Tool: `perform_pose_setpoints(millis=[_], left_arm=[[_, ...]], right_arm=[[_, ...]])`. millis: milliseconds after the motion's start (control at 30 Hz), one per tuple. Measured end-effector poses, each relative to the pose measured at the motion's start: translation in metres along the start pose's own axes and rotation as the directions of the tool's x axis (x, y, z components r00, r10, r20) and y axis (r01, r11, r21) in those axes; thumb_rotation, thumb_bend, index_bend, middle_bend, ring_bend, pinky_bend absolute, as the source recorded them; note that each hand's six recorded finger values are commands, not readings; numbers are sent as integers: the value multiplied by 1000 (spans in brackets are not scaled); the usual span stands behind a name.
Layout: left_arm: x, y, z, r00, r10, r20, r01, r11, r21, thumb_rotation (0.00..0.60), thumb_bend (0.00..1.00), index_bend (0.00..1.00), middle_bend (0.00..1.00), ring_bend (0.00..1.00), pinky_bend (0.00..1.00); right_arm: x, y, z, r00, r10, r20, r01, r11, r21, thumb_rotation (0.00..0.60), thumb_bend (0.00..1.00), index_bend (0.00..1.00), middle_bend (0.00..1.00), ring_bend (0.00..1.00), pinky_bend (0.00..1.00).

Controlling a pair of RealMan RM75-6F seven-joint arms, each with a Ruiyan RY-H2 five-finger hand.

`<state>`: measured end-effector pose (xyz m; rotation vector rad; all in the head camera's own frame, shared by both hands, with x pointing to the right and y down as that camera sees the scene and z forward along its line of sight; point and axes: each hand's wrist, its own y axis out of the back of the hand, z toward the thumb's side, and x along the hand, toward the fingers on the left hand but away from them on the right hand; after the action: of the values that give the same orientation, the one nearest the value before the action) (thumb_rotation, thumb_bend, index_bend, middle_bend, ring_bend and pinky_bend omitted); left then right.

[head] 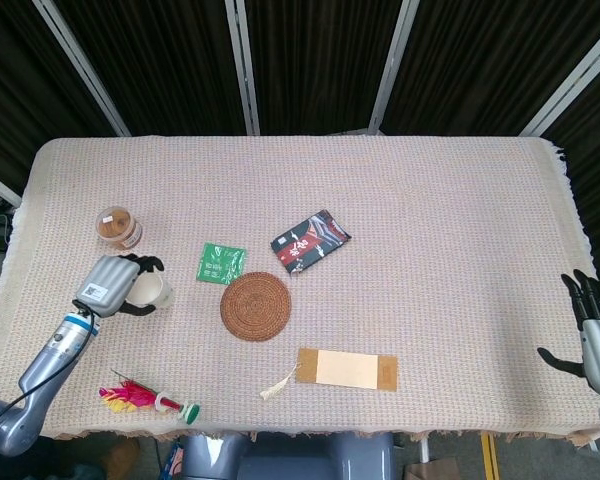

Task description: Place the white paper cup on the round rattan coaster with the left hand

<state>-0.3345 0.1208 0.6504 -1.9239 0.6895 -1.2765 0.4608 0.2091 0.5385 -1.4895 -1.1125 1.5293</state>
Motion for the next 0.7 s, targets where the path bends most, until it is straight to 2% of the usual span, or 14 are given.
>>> perform_pose_setpoints(millis=[133,300,533,700], left_arm=[[7,4,37,997,8,72,-8,1000,-2,600,86,356,435,426,533],[24,-2,80,992,-7,128,0,999,54,600,85,359,437,426,533],[52,-27,143,984,-54,168,42,996,77,600,81,360,437,426,530],[70,-39,170,983,-68,171,57,996,70,600,81,360,437,425,528]], right_arm=[[-1,-2,-1,1000,4,3,-4,1000,6,600,0,0,0,0,0],[-3,-3,-6,1000,6,21,-7,1000,12,600,0,0,0,0,0],[-8,-3,-17,998,14,54,-14,1000,3,600,0,0,0,0,0],[-10,-3,-21,998,15,68,-15,1000,-3,600,0,0,0,0,0]])
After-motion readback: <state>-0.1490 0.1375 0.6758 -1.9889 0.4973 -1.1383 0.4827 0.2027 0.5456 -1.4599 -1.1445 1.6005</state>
